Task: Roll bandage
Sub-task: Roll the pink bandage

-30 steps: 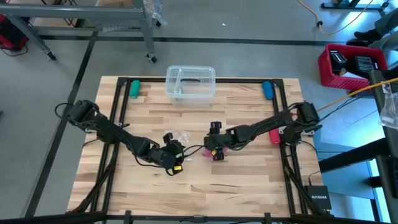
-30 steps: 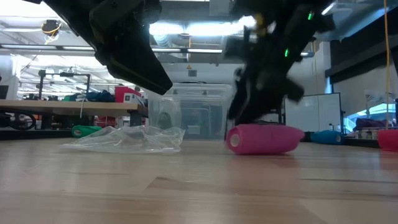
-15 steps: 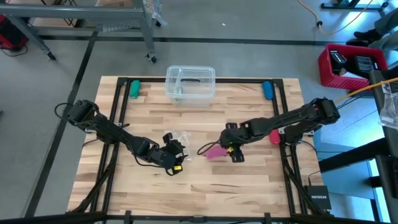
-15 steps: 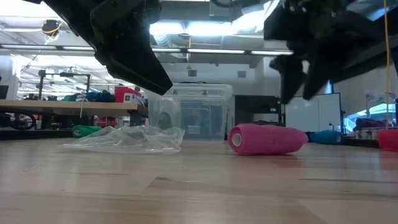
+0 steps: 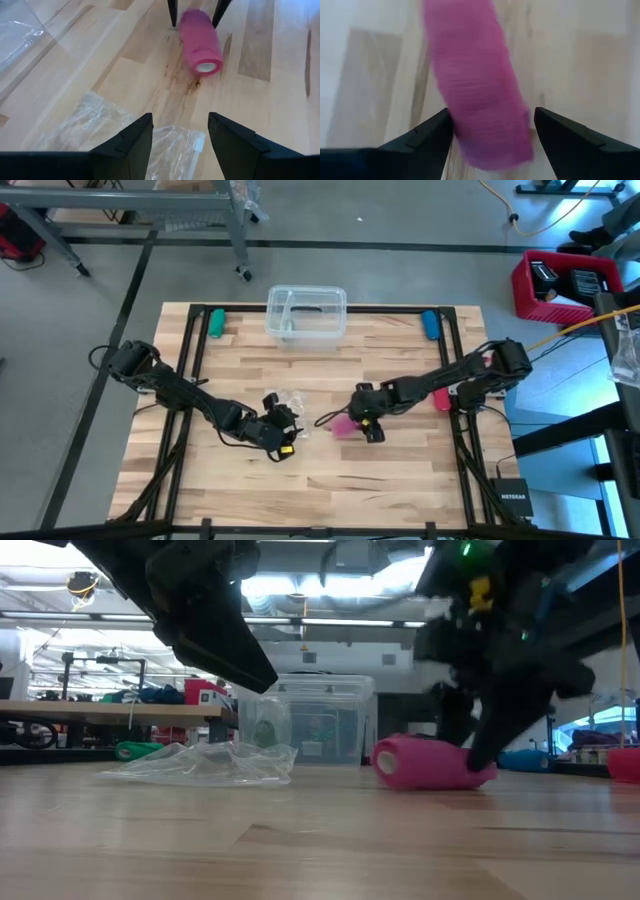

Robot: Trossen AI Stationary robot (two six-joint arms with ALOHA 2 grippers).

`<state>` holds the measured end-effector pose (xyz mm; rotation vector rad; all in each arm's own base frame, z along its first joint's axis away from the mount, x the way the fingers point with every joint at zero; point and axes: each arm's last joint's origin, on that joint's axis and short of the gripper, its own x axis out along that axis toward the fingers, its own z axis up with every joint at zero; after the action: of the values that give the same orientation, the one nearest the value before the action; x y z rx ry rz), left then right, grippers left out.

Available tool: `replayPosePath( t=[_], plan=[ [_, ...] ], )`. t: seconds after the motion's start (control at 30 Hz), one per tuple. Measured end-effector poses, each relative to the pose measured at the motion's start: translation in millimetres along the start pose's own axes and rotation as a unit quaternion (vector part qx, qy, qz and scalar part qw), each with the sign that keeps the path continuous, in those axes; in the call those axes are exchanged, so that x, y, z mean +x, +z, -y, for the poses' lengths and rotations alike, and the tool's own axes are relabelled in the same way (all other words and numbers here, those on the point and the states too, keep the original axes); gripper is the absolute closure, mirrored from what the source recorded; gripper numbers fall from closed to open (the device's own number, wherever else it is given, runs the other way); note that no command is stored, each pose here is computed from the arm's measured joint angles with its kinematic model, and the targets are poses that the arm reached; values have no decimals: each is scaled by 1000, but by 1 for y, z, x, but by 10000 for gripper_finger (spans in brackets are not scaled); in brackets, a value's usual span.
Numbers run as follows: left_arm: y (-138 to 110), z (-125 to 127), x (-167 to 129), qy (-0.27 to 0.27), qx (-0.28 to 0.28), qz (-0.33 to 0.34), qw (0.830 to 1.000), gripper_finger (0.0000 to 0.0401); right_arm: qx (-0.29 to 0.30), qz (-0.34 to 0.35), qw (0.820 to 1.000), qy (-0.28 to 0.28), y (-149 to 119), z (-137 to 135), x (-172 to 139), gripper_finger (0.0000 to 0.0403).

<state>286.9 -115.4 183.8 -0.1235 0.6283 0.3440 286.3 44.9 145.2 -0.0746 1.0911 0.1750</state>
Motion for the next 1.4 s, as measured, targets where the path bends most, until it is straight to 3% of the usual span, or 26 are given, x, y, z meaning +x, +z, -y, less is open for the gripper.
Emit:
replayPosePath(
  t=[0.2, 0.57, 0.87, 1.03, 1.23, 1.4],
  plan=[
    [1, 0, 0, -2, -2, 3, 1000, 219, -14, -27, 999, 10, -5, 1, 17, 121],
    [1, 1, 0, -4, -6, 6, 1000, 219, -43, -29, 999, 16, 4, 0, 12, 164],
    [1, 1, 0, -4, -14, 6, 1000, 219, -92, -10, 996, 9, 18, 0, 6, 102],
    [1, 1, 0, -4, -14, 6, 1000, 219, -156, -13, 988, -8, 18, 1, 6, 71],
    [1, 1, 0, -4, -14, 6, 1000, 219, -259, -16, 966, -12, 17, 2, 7, 73],
    [1, 1, 0, -4, -16, 6, 1000, 219, -276, -1, 961, -17, 20, 2, 7, 92]
  ],
)
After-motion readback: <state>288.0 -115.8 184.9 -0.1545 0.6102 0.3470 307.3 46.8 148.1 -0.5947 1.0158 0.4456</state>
